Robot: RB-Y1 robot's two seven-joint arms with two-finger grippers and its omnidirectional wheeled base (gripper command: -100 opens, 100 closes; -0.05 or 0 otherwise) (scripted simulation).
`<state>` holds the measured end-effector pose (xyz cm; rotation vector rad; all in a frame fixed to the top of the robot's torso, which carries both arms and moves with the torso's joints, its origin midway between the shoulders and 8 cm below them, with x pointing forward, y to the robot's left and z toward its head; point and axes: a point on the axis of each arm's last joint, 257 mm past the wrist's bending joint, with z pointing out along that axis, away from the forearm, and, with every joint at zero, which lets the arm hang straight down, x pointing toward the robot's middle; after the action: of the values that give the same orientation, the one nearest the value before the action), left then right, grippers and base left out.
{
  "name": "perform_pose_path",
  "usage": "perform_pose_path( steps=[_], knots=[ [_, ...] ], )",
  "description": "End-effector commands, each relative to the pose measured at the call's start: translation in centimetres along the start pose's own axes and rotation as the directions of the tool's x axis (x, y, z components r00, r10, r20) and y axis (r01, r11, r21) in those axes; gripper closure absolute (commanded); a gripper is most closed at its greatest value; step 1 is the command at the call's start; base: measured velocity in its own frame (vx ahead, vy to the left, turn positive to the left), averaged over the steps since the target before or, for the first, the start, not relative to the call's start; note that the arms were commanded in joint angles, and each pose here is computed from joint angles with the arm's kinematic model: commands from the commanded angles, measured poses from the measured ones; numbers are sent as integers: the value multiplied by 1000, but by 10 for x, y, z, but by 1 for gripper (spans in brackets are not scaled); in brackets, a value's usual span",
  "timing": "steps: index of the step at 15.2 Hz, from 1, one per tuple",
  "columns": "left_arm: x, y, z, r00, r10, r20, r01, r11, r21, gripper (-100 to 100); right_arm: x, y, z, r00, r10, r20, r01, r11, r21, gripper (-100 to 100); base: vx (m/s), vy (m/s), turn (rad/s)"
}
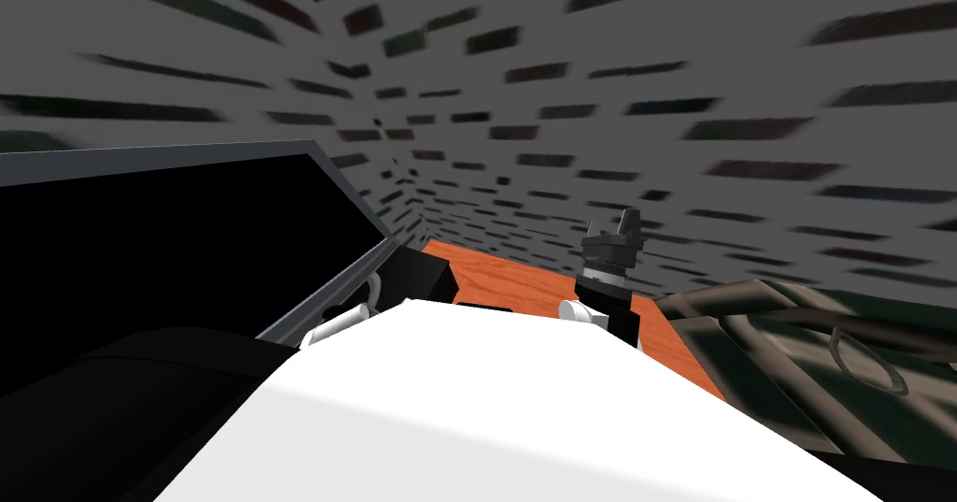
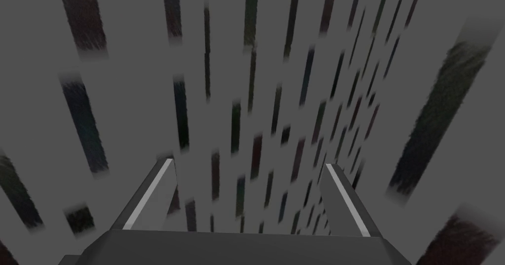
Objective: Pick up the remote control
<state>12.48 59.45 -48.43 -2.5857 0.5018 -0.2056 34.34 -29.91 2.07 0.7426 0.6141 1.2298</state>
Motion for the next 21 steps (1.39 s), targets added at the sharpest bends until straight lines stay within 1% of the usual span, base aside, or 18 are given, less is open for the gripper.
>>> perform_pose_path(
  steps=[1,2,3,4,6,7,8,9,10,13,14,15,16,17,18,21],
  knots=[
    [-9,21,4,999,-32,28,33,998,-61,-100,0,0,0,1000,0,0,0,1000,0,0,44,64,-127],
    [-19,40,6,996,-68,50,73,991,-110,-100,0,0,0,1000,0,0,0,1000,0,0,40,67,-166],
    [-20,43,6,996,-67,55,73,990,-121,-100,0,0,0,1000,0,0,0,1000,0,0,41,57,-147],
    [-27,62,8,992,-100,76,111,980,-165,-100,0,0,0,1000,0,0,0,1000,0,0,50,57,-172],
    [-28,65,7,992,-99,81,112,978,-176,-100,0,0,0,1000,0,0,0,1000,0,0,40,47,-94],
    [-35,87,7,986,-127,105,148,963,-227,-100,0,0,0,1000,0,0,0,1000,0,0,32,33,-104],
    [-35,87,7,986,-127,106,148,962,-228,-100,0,0,0,1000,0,0,0,1000,0,0,31,38,-104],
    [-40,109,6,980,-152,129,182,944,-275,-100,0,0,0,1000,0,0,0,1000,0,0,35,54,-125],
    [-40,109,6,980,-152,129,182,944,-275,-100,0,0,0,1000,0,0,0,1000,0,0,33,65,-125],
    [-46,167,0,961,-206,183,263,884,-387,-100,0,0,0,1000,0,0,0,1000,0,0,33,99,-151],
    [-46,167,0,961,-206,183,263,884,-387,-100,0,0,0,1000,0,0,0,1000,0,0,30,125,-99],
    [-45,197,-5,952,-227,205,296,850,-435,-100,0,0,0,1000,0,0,0,1000,0,0,56,137,-97],
    [-45,206,-6,950,-232,210,304,841,-448,-100,0,0,0,1000,0,0,0,1000,0,0,54,175,-79],
    [-49,190,-5,955,-222,197,287,861,-421,-100,0,0,0,1000,0,0,0,1000,0,0,25,111,-35],
    [-46,200,-2,956,-219,196,284,859,-426,-100,0,0,0,1000,0,0,0,1000,0,0,12,51,42],
    [-43,207,4,959,-212,190,275,863,-425,-100,0,0,0,1000,0,0,0,1000,0,0,6,18,56]
  ],
)
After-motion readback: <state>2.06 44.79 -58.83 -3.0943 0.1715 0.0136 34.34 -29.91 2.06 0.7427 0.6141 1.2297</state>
